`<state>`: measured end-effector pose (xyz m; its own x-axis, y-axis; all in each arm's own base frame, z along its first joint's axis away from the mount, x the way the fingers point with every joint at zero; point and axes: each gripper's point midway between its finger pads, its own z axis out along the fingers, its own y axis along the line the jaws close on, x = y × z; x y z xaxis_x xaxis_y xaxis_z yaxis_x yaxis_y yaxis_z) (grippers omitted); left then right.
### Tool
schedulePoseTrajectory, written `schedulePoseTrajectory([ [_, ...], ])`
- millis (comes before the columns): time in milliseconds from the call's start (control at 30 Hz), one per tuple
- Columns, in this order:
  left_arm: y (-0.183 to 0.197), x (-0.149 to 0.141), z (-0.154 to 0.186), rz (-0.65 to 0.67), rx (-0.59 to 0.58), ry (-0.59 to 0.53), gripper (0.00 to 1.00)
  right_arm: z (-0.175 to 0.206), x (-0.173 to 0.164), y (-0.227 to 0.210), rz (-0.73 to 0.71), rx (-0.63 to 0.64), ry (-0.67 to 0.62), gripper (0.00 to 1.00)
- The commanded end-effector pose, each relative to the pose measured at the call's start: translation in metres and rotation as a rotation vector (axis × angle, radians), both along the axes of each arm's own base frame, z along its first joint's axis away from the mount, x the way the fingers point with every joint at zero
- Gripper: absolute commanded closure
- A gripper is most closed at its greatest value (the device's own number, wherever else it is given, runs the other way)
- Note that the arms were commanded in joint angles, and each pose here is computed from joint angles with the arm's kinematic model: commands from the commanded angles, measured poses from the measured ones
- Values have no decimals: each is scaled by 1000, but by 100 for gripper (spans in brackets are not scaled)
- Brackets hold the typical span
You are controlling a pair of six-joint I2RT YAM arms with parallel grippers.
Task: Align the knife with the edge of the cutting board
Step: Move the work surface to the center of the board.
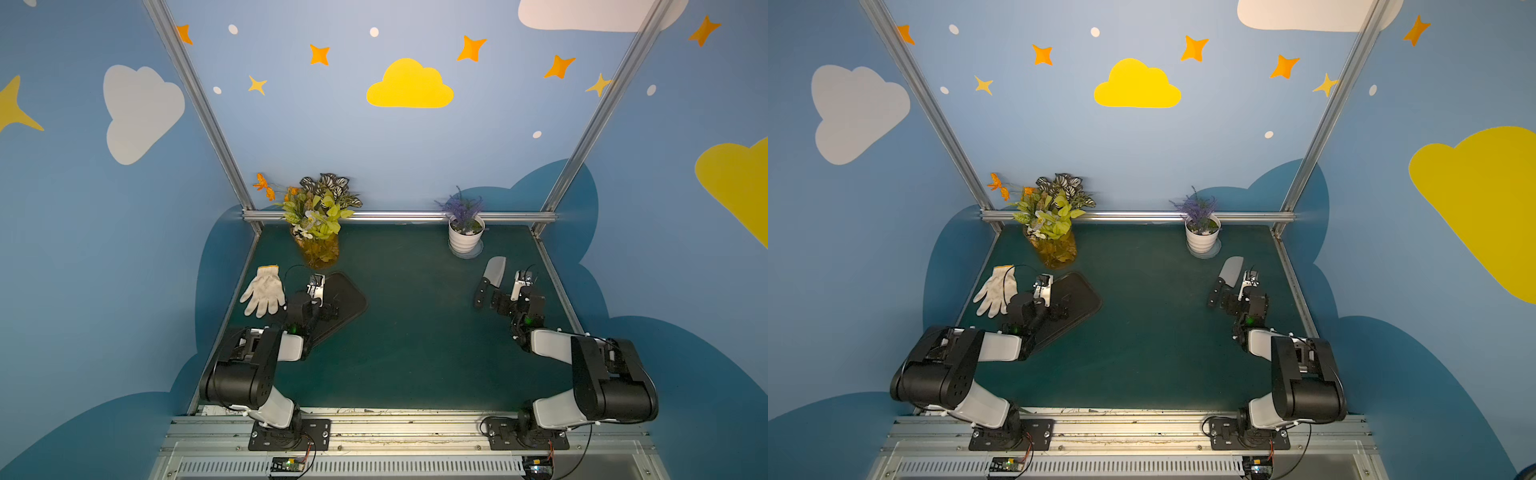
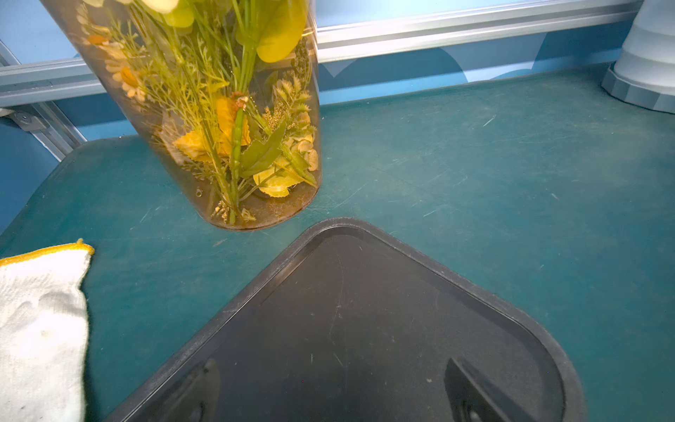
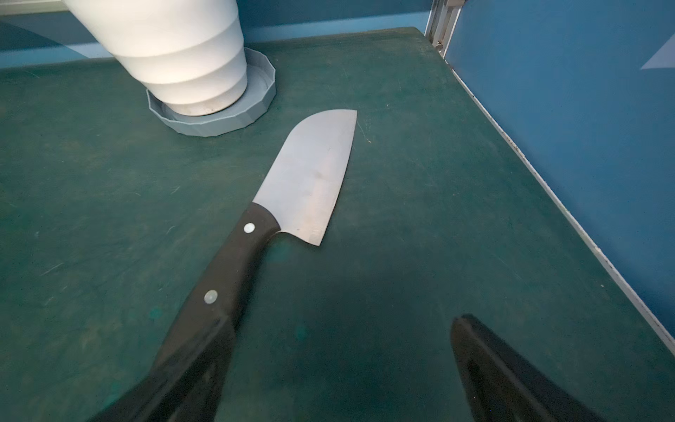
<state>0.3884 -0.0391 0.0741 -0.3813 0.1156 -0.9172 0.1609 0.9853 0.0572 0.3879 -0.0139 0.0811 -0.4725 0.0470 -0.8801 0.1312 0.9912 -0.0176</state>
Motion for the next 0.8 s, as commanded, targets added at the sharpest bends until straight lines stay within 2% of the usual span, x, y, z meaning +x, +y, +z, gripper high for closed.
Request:
schedulePoseTrajectory([
  [0, -2, 5, 10, -9, 11, -34, 0, 7, 3, 3, 13, -6, -10, 2],
  [767, -2, 6, 10, -15, -2, -32, 0, 6, 3, 2, 18, 3, -8, 2],
])
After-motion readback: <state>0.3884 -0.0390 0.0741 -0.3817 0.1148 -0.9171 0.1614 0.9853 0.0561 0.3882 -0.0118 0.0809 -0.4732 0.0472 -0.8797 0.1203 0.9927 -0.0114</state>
